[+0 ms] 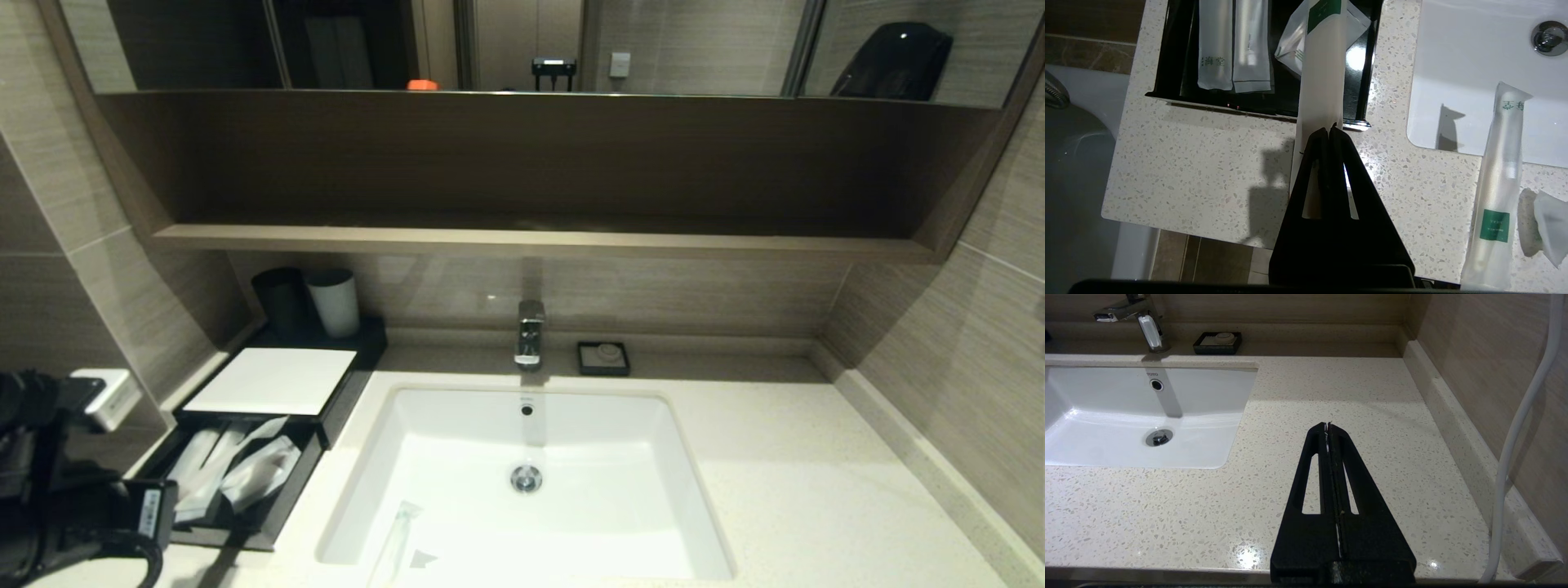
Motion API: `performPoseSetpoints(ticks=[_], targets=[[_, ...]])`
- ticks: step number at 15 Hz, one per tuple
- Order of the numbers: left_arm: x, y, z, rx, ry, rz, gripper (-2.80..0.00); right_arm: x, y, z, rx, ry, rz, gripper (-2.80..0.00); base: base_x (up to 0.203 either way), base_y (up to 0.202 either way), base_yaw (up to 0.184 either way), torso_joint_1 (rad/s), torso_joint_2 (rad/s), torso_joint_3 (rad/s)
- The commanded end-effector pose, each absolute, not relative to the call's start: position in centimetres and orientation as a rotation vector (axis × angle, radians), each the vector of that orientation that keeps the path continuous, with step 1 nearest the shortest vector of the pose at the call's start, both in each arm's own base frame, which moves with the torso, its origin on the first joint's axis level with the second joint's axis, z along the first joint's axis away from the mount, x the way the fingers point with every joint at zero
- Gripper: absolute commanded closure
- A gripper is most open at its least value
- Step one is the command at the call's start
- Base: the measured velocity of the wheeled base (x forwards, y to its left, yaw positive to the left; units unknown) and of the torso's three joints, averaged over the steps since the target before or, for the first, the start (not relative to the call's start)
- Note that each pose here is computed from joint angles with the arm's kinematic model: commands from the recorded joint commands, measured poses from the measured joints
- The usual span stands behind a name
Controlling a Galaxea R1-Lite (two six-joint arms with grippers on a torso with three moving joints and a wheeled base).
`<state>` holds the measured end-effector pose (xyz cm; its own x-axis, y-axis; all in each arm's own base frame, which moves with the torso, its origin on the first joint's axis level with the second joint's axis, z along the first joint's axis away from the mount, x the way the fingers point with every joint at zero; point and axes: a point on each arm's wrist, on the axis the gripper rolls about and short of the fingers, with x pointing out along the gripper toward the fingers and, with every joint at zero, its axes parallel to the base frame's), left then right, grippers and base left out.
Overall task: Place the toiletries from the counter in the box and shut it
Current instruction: Place the bathroom toiletry into the drawer
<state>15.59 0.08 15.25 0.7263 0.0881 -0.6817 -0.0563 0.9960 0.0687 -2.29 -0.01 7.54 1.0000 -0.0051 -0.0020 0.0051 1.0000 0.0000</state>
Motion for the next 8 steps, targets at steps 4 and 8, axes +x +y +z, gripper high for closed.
performPoseSetpoints(ticks=[4,8], targets=[[17.6,2.1,14.6,0.028,0.809,0.169,0.00,-2.3,0.0,7.5,-0.001,0.003,-0.005,0.00,0.000,0.000,0.000,0.000,0.00,0.000],[19.0,2.7,14.0,0.017,0.821,0.190,0.00,-2.3,0.0,7.5,-0.001,0.002,-0.005,0.00,0.000,0.000,0.000,0.000,0.00,0.000]])
